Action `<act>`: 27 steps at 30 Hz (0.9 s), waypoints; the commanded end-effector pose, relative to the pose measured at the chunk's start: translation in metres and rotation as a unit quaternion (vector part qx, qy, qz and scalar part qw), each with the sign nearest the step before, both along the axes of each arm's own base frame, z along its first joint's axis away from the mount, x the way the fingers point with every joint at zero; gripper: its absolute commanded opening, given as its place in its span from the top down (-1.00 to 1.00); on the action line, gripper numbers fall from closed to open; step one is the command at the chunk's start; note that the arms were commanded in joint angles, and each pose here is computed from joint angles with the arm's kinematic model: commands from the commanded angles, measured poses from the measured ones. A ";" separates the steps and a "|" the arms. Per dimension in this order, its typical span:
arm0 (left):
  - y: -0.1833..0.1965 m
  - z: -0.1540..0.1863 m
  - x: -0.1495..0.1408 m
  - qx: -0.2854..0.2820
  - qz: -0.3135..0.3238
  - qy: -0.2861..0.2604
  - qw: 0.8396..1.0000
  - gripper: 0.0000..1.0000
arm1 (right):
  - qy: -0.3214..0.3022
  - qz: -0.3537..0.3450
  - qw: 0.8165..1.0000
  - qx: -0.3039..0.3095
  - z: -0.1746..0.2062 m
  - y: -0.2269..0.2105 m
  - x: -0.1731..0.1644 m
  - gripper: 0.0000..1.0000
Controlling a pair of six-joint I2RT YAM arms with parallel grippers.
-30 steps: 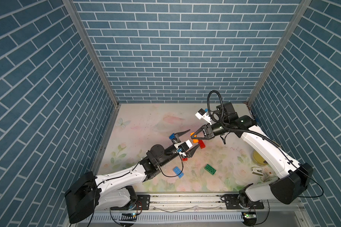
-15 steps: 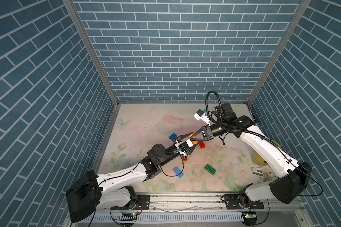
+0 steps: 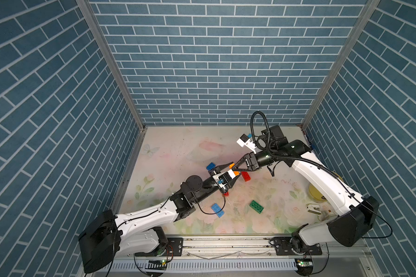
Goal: Assemble a rectangle with lego
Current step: Pick up the lego brick from the center of the board.
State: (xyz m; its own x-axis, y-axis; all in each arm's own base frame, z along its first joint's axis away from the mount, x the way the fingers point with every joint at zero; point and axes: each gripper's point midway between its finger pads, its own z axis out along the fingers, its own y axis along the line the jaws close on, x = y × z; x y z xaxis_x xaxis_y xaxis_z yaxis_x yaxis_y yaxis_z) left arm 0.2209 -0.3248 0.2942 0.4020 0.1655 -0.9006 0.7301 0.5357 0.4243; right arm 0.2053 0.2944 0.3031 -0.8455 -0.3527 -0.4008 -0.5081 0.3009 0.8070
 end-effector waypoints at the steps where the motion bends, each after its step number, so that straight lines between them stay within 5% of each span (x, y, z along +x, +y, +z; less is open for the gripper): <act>1: 0.006 0.011 0.000 0.001 0.009 -0.003 1.000 0.63 | -0.035 -0.075 0.995 -0.049 -0.005 -0.029 0.025 -0.08; 6: 0.001 -0.019 0.003 0.065 0.009 0.043 0.997 0.63 | -0.052 -0.199 0.973 -0.104 -0.013 -0.077 0.060 -0.11; 8: -0.007 -0.040 0.006 0.112 0.005 0.080 0.990 0.63 | -0.061 -0.271 0.944 -0.177 -0.028 -0.111 0.077 -0.12; 12: -0.022 -0.086 0.016 0.199 0.012 0.159 0.967 0.63 | -0.070 -0.385 0.854 -0.344 -0.064 -0.190 0.095 -0.12; 17: -0.032 -0.128 0.034 0.263 0.062 0.222 0.937 0.63 | -0.064 -0.456 0.783 -0.418 -0.088 -0.245 0.095 -0.12; 21: -0.040 -0.156 0.043 0.299 0.088 0.263 0.913 0.63 | -0.069 -0.490 0.755 -0.431 -0.091 -0.267 0.092 -0.11; 27: -0.050 -0.207 0.039 0.384 0.088 0.306 0.867 0.63 | -0.078 -0.495 0.752 -0.428 -0.089 -0.272 0.095 -0.11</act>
